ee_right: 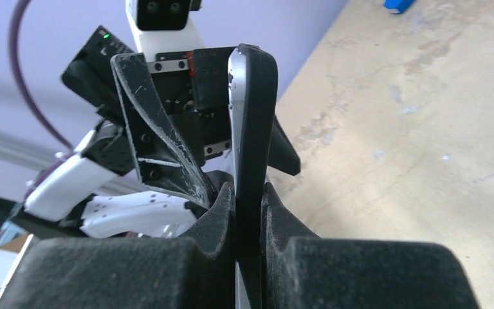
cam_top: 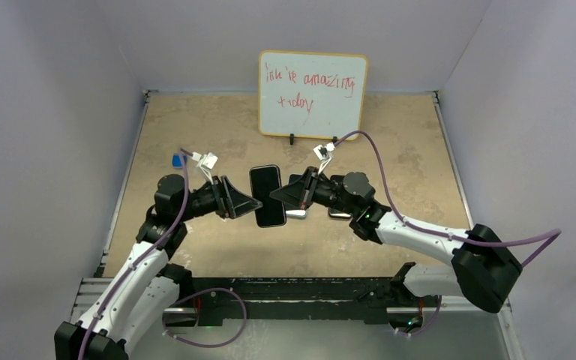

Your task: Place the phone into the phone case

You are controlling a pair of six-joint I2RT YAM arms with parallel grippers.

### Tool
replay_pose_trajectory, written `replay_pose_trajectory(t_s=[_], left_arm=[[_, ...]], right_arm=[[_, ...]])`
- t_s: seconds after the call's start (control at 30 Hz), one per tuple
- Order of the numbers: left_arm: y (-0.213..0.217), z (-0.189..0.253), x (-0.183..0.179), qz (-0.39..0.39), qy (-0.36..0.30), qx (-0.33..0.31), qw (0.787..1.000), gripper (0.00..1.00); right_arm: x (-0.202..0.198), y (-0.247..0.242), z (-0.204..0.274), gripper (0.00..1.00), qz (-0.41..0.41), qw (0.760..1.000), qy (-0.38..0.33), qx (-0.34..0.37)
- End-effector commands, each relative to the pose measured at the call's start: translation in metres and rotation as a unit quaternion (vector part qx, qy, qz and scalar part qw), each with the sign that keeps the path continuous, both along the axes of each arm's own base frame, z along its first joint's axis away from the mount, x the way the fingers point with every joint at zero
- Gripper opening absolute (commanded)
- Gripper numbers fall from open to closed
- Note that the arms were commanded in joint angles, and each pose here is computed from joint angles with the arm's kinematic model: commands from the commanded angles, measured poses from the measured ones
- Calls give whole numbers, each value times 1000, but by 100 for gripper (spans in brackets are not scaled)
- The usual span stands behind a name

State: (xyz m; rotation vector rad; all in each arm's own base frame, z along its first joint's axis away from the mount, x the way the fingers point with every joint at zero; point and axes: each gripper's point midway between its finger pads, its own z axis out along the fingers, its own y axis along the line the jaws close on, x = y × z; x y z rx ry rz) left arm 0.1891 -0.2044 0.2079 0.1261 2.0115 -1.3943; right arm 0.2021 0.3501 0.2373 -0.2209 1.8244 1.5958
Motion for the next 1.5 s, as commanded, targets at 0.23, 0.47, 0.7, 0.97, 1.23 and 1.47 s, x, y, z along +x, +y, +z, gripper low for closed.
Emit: replay_pose_trajectory(t_s=[0.23,0.47,0.7,0.97,1.23,1.47], left_arm=[[-15,34,-16,-60,-36,-107,992,61],[-18,29,-15,-72,-20,-132,988,41],[-18,31,-18,-78,-37,-134,987,0],[-19,60,-28,-108,-103,-160,976,0],[-20,83,-32,-133,-144,-170,966,0],[-22,78,-21,-119,-136,-162,970,0]], right_arm=[[-27,6,59,0,79,989,-35,119],[-26,15,48,3,99,988,-16,116],[-41,10,35,52,127,986,-27,103],[-45,-4,9,88,108,992,-54,33],[-61,-2,4,81,162,985,-43,25],[-73,-2,3,59,193,979,-28,54]])
